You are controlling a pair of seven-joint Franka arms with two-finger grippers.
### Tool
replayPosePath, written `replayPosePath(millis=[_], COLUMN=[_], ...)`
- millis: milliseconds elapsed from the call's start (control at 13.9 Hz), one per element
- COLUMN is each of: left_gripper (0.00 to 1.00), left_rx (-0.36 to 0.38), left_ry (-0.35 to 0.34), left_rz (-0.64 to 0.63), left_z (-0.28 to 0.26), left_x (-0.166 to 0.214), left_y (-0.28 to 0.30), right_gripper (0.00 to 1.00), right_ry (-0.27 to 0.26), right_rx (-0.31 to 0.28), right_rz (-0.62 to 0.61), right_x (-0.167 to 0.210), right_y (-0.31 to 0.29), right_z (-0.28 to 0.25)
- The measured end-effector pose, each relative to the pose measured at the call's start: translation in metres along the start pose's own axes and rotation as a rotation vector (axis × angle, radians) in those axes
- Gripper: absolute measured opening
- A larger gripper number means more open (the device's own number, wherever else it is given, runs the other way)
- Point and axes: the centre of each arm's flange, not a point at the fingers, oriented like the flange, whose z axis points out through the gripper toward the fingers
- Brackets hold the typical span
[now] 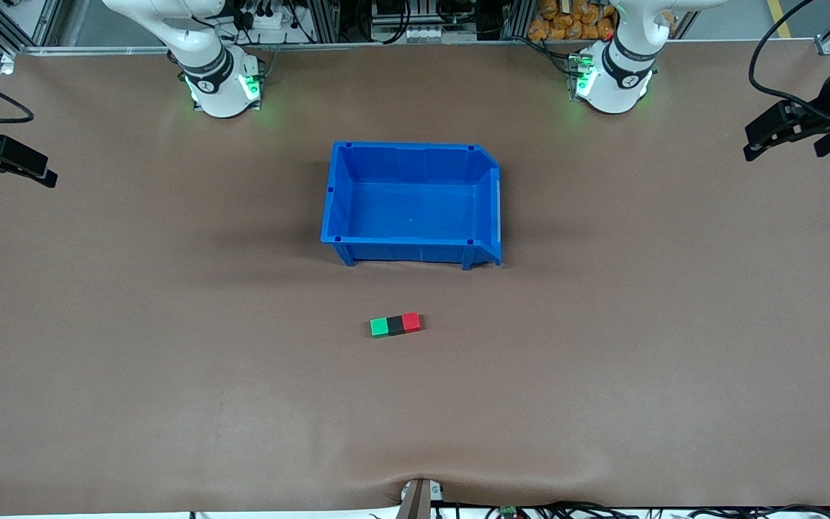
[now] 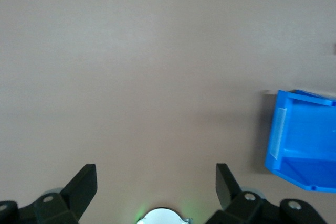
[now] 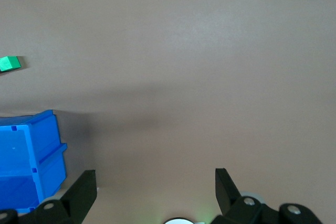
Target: Attach green and red cubes to black cube
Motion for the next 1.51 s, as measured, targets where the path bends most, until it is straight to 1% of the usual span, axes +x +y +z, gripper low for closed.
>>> replayPosePath(millis=[503,1007,1510], left_gripper=[1.0,1.0,1.0], left_rx=[-0.006,-0.006,-0.006], left_ry=[-0.015,-0.015,-0.015], left_rz=[0.079,0.081,0.081], left_z=[0.0048,0.0049,0.0049], left_x=[-0.0004,-0.0003,-0.0003], left_y=[0.0028,0.002,0.002], right_gripper=[1.0,1.0,1.0], right_ry=[-0.003,-0.01,-0.005], right_rx=[0.0,0.0,0.0], right_rz=[-0.038,-0.037,-0.047], right_x=[0.0007,0.0012,0.002], right_y=[-0.0005,0.0007,-0.0035], right_z=[0.0022,0.0053,0.006])
